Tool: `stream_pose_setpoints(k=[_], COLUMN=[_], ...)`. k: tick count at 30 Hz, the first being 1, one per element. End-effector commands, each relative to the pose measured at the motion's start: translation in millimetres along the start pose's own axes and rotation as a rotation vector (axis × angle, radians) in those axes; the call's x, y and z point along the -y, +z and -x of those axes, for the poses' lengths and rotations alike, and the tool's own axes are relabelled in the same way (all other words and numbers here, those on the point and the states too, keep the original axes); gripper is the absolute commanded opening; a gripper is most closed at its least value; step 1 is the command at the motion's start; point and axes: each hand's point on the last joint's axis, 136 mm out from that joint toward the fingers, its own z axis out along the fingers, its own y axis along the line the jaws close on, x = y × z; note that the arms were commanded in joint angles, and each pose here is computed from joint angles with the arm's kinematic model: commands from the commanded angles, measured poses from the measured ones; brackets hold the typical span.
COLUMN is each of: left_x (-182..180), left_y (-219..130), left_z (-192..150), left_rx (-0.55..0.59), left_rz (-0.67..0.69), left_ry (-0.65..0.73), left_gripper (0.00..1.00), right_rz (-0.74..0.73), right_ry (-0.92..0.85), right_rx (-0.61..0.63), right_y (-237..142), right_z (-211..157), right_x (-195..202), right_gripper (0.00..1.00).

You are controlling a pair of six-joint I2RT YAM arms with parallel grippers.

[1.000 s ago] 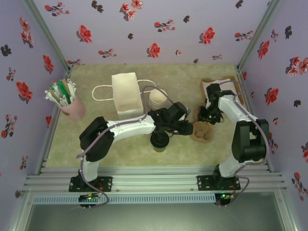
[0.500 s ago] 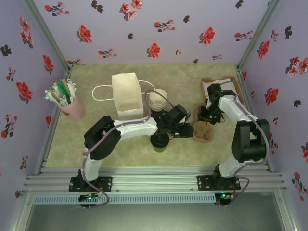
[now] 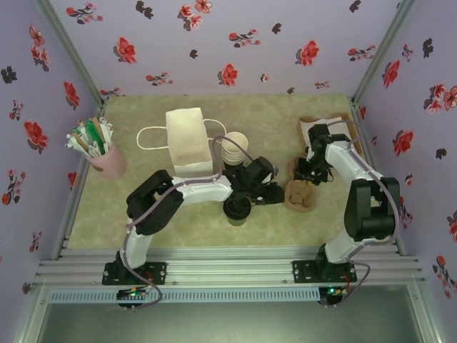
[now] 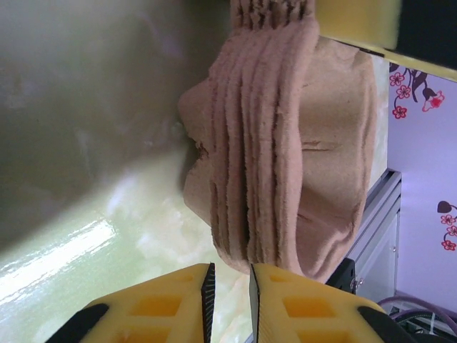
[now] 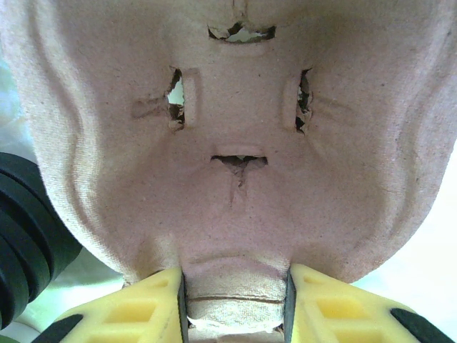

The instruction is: Pack the takeout coffee

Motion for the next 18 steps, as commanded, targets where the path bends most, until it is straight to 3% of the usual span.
stream_pose_setpoints(k=[1,18], left_x=[1.5,7.4], left_y=[4.0,-6.4], left_z=[2.5,6.7], left_rx=[-0.004,0.019], left_rz=[-0.037,-0.091], left_ry=[-0.024,-0.058], left_gripper=[0.24,0.28], right_rz=[0.026,0.028], right_ry=[-0.006,-0.007], right_rx=[-0.022,-0.025], right_y=[-1.3,-1.1], right_z=[-7.6,-7.5], right_x=[-1.6,-2.2], right_gripper=[0.35,0.35])
